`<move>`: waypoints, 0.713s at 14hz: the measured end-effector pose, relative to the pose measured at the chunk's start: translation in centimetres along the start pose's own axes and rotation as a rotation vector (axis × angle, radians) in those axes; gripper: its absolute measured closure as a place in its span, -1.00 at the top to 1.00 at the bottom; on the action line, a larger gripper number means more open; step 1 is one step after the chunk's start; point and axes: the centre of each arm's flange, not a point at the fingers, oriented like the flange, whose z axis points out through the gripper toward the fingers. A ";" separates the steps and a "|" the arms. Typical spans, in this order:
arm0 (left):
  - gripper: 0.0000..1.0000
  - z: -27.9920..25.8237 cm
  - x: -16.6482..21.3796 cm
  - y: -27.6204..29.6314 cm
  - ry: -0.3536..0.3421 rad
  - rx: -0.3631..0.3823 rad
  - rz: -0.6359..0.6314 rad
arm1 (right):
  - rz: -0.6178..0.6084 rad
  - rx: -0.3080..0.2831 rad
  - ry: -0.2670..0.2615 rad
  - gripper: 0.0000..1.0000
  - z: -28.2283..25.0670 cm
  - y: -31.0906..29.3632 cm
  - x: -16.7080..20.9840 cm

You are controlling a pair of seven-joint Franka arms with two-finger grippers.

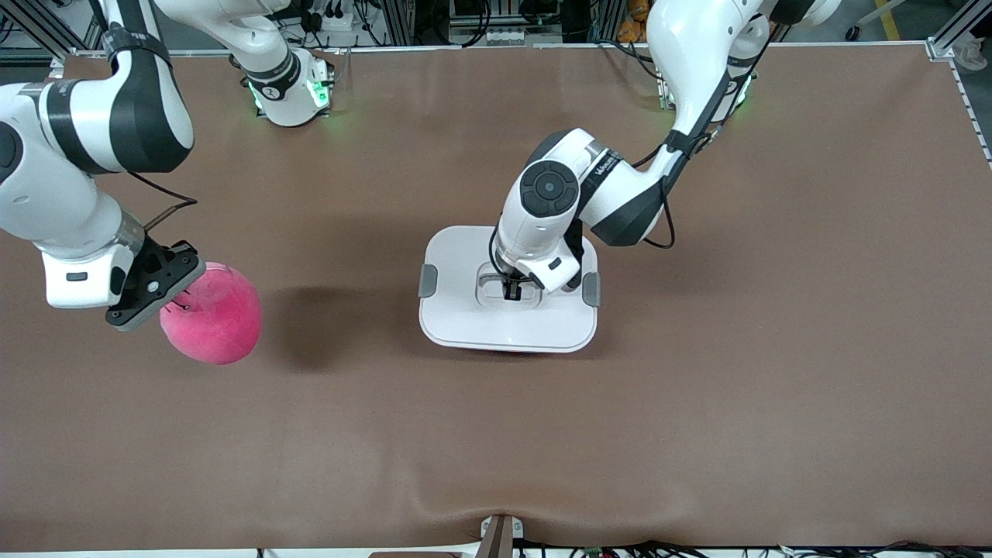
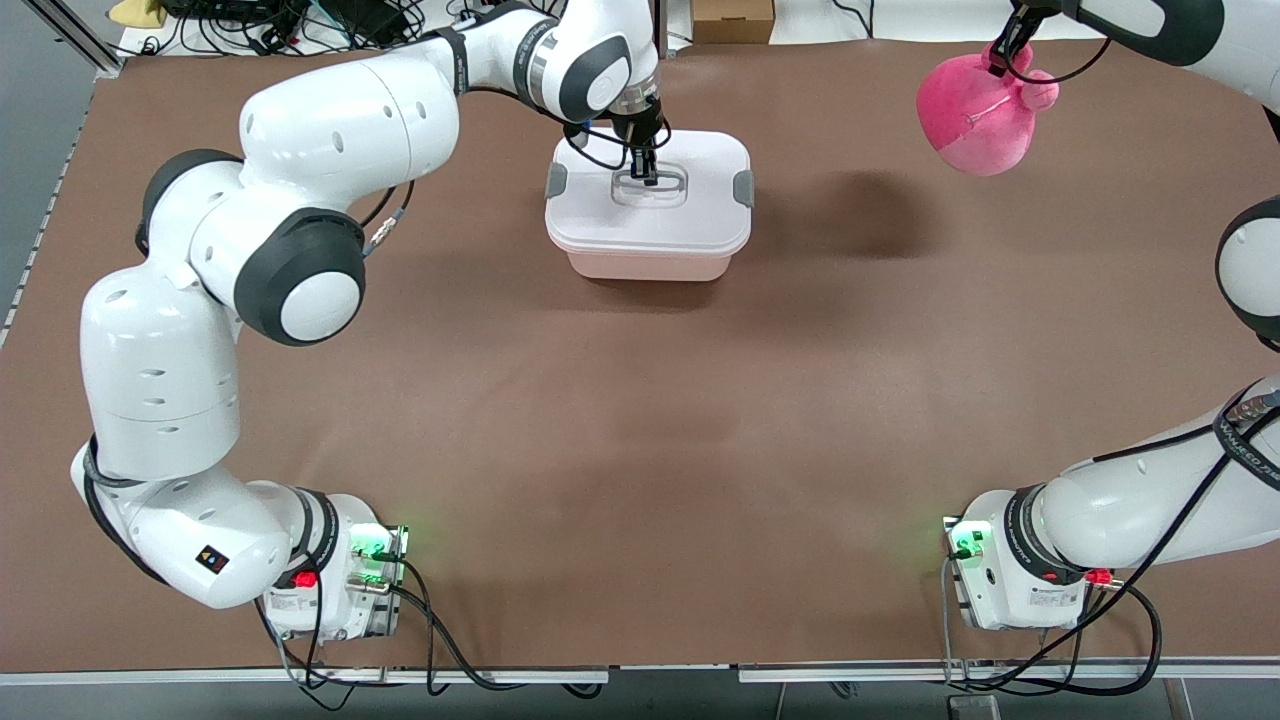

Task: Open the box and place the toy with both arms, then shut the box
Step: 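Lift the pink toy off the table with the right gripper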

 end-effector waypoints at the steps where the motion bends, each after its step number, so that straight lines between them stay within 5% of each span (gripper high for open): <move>1: -0.86 0.0 0.0 0.0 0.000 0.000 0.000 | 0.018 0.004 -0.004 -0.75 -0.4 0.0 0.1; 10: -0.86 -1.0 0.0 0.3 -0.008 -0.015 -0.004 | 0.192 0.033 -0.057 -0.75 -3.5 -1.6 3.7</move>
